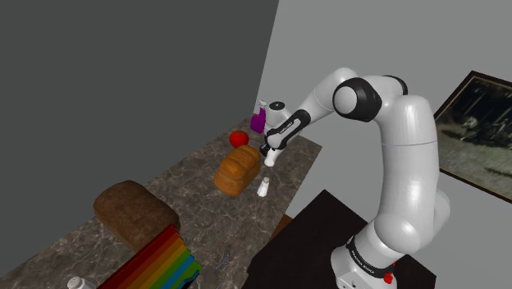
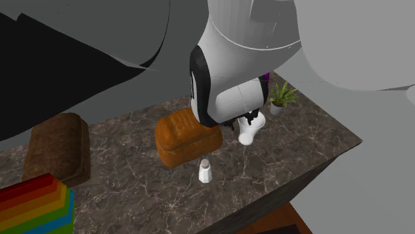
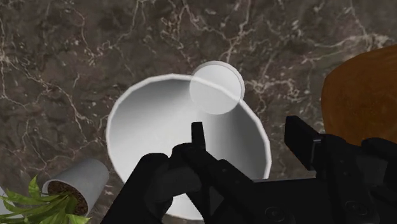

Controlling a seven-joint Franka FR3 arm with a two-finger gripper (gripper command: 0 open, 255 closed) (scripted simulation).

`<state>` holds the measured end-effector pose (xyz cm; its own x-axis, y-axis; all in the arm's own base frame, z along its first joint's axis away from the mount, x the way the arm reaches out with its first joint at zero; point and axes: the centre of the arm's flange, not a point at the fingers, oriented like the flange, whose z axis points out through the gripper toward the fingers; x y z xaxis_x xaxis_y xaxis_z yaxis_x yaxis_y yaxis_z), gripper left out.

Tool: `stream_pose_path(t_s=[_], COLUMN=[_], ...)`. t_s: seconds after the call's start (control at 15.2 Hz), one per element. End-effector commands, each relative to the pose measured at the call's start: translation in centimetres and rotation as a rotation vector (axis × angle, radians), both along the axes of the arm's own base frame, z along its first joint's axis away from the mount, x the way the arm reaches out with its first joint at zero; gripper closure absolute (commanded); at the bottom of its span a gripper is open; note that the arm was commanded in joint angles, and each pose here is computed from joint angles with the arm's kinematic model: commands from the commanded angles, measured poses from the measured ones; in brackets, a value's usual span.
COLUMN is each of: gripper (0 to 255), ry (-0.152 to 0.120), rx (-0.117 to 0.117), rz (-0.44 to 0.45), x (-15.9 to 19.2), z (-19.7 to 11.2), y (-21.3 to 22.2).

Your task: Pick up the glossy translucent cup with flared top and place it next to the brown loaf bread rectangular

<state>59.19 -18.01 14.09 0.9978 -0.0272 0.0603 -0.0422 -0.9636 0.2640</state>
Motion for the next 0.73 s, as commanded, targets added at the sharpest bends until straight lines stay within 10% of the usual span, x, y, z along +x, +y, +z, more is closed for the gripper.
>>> stream_pose_path(t_s=[0.0, 0.66], gripper=[255, 255], ry=[0.007, 0.007], rx=[0.002, 0.002], rz=[0.002, 0.002], x=[-0.2, 0.0], z=[-0.4, 0.8], y=[0.2, 0.3])
